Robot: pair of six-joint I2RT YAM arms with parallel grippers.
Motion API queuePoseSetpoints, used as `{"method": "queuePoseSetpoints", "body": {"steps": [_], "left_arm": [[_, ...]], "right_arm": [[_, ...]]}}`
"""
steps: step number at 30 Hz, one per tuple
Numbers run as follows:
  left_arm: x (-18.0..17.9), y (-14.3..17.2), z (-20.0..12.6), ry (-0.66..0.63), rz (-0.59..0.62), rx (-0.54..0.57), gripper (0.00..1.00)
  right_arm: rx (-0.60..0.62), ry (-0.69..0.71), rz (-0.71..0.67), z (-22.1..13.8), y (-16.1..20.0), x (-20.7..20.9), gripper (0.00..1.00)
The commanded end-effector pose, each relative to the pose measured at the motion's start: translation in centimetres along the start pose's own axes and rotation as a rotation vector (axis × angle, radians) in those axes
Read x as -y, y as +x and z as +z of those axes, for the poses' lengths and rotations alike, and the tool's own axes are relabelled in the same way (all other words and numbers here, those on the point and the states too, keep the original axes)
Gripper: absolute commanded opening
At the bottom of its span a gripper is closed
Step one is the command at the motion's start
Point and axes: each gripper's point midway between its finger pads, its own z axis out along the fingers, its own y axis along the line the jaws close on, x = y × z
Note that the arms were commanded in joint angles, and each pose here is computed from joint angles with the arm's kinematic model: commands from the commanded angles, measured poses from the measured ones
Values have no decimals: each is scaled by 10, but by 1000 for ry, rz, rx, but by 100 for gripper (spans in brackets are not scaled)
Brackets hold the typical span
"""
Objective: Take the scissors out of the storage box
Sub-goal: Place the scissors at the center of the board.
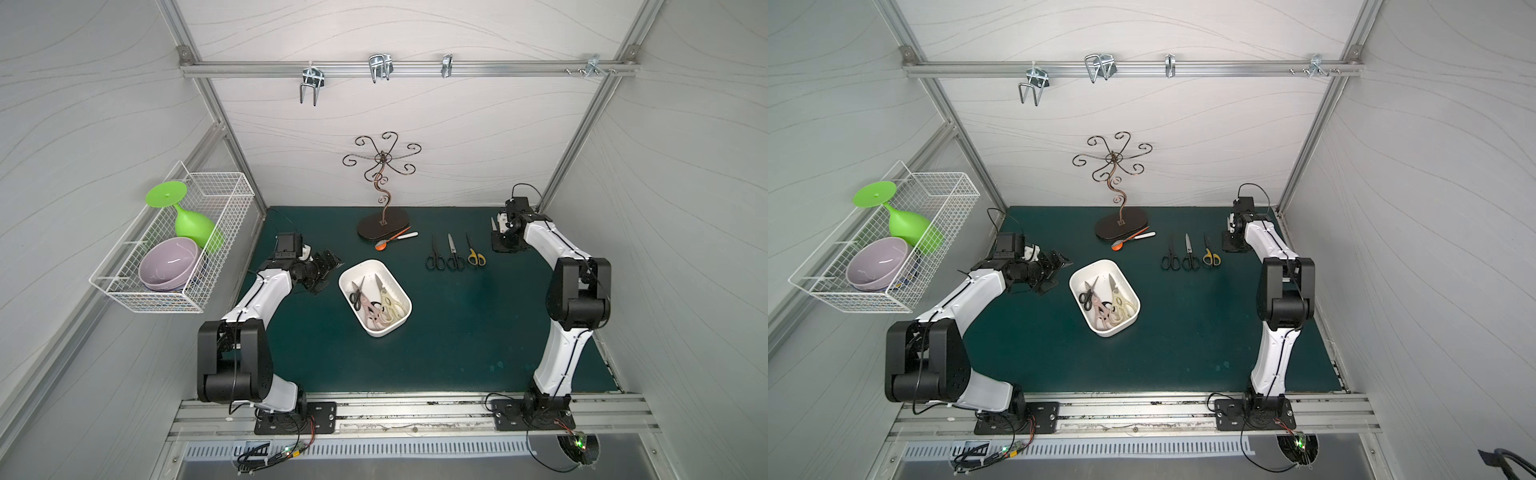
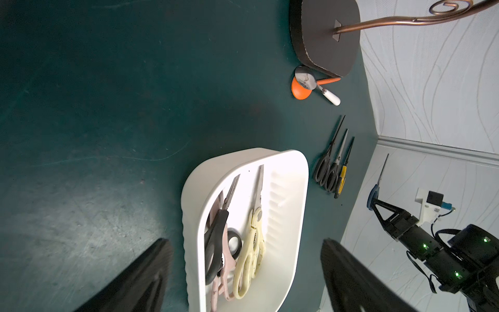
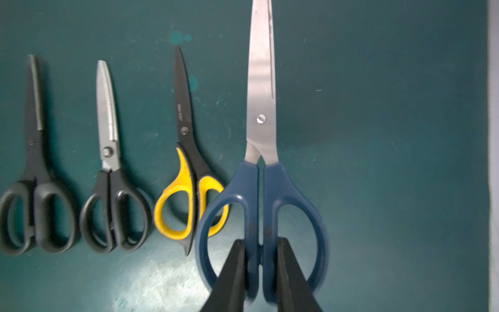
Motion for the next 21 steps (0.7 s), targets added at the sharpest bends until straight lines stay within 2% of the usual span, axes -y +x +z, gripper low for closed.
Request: {"method": "queuePoseSetpoints", "body": {"steps": [1, 9, 21], "left_arm": [[-1, 2, -2, -9, 26, -3, 91], [-3, 3, -4, -20, 28, -4, 91], [-2, 1, -7, -27, 29, 8, 91]], "right_arm": [[1, -44, -9, 9, -3, 2, 6], [-78, -66, -14, 36, 15, 5, 6], [-134, -15, -26, 57, 23, 15, 7]]}}
